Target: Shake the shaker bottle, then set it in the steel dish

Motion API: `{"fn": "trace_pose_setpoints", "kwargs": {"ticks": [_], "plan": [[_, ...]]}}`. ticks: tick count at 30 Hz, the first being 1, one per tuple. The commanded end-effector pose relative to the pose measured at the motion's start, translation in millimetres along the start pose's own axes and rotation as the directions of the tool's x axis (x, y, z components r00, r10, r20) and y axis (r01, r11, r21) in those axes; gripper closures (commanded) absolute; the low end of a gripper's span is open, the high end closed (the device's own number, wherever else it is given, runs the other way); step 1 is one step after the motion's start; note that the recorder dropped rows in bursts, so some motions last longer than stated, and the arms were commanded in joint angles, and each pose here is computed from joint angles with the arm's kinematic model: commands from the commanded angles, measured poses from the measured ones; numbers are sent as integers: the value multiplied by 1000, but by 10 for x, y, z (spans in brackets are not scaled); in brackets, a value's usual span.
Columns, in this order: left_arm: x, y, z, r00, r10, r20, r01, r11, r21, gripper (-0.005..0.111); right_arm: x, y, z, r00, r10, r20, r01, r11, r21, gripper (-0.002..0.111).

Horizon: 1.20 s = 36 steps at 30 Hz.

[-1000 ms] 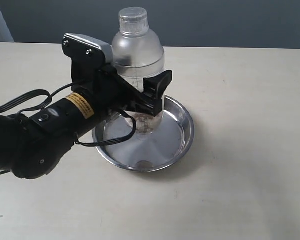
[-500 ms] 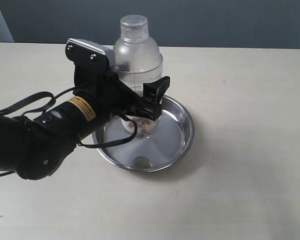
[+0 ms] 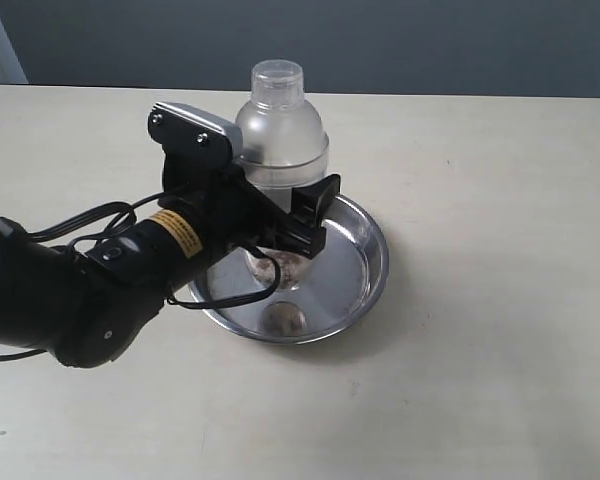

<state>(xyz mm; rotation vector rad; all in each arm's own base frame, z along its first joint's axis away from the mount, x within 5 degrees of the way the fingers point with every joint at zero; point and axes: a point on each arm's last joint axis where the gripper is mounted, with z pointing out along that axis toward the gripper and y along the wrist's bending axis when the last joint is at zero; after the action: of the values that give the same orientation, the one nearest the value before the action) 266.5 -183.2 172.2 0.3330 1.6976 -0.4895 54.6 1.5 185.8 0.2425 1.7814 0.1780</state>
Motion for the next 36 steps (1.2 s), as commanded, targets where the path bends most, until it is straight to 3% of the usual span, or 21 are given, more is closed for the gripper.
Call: {"fn": "trace_pose_setpoints", "kwargs": {"ticks": [1,36], "plan": [[-19,-14,3,999,-1,47,1,1000,2,106,-2,1,-2,1000,-7,9,7,1000,-4,109],[141,8,47,1000,-17,-3,17,1000,-8,106,-2,1,-2,1000,-7,9,7,1000,-4,109]]}}
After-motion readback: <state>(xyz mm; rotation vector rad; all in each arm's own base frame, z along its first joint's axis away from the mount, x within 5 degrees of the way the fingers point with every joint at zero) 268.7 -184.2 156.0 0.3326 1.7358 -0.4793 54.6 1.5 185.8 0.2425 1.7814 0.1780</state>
